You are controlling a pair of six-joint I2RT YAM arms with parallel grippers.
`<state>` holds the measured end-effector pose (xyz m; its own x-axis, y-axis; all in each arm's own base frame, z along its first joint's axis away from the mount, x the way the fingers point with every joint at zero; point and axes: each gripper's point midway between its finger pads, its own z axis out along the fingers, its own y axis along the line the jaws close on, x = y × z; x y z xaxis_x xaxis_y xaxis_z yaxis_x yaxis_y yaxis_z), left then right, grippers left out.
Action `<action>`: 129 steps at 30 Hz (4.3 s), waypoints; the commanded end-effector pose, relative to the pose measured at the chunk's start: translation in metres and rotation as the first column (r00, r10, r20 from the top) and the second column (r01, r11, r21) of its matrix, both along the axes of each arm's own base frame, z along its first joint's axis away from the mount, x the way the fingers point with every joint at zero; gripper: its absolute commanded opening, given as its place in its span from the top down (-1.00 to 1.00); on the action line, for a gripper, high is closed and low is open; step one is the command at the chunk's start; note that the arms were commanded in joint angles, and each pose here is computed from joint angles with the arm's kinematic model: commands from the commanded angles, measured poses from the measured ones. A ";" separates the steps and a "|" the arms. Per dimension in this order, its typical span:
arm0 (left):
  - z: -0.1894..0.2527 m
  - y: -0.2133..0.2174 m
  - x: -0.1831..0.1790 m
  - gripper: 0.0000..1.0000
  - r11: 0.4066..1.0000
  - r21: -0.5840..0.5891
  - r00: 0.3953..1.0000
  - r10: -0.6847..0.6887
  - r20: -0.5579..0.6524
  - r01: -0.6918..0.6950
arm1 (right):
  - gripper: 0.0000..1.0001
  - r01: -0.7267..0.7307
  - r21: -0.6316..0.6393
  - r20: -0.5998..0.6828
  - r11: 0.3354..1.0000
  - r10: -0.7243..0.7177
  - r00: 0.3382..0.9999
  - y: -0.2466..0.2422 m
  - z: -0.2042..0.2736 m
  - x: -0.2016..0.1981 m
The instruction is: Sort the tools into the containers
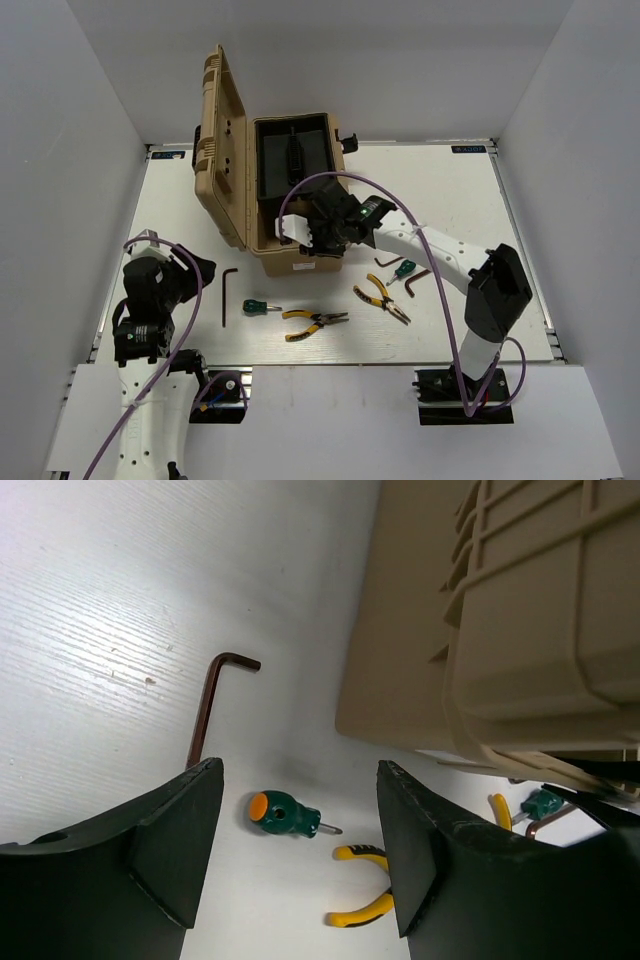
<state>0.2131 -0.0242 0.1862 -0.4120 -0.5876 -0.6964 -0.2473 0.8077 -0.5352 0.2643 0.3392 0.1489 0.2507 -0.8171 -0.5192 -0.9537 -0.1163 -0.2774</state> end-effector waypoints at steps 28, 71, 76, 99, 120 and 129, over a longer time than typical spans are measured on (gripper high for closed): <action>-0.004 0.007 -0.016 -0.46 0.997 -0.007 0.992 0.071 -0.102 -0.072 | -0.26 0.222 0.392 0.081 0.893 -0.274 0.958 -0.011 0.157 -0.003; -0.153 -0.007 0.034 -0.24 0.966 0.103 0.790 -0.129 -0.600 0.236 | 1.00 0.603 0.572 -0.116 0.557 -0.672 0.731 -0.165 0.128 0.016; -0.165 -0.005 0.030 -0.24 0.959 0.143 0.755 -0.094 -0.649 0.243 | 1.00 0.611 0.576 -0.140 0.543 -0.671 0.728 -0.166 0.129 0.017; -0.173 0.014 0.014 0.48 0.926 0.318 0.690 0.097 -0.717 0.201 | 1.00 0.616 0.616 -0.191 0.491 -0.666 0.721 -0.176 0.142 0.013; -0.073 0.037 0.031 1.00 0.945 0.312 0.861 0.240 -0.448 -0.101 | 1.00 0.624 0.608 -0.230 0.492 -0.643 0.731 -0.174 0.137 0.008; 0.026 0.062 0.019 1.00 0.890 0.299 0.887 0.412 -0.209 -0.343 | 1.00 0.624 0.602 -0.233 0.499 -0.637 0.735 -0.173 0.134 0.007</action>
<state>0.2396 0.0193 0.1703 -0.4983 -0.5436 -0.6755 -0.6002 0.7785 -0.1837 0.2721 0.1648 0.2755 -0.2181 -0.2821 -0.9343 -0.6934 0.7185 -0.0551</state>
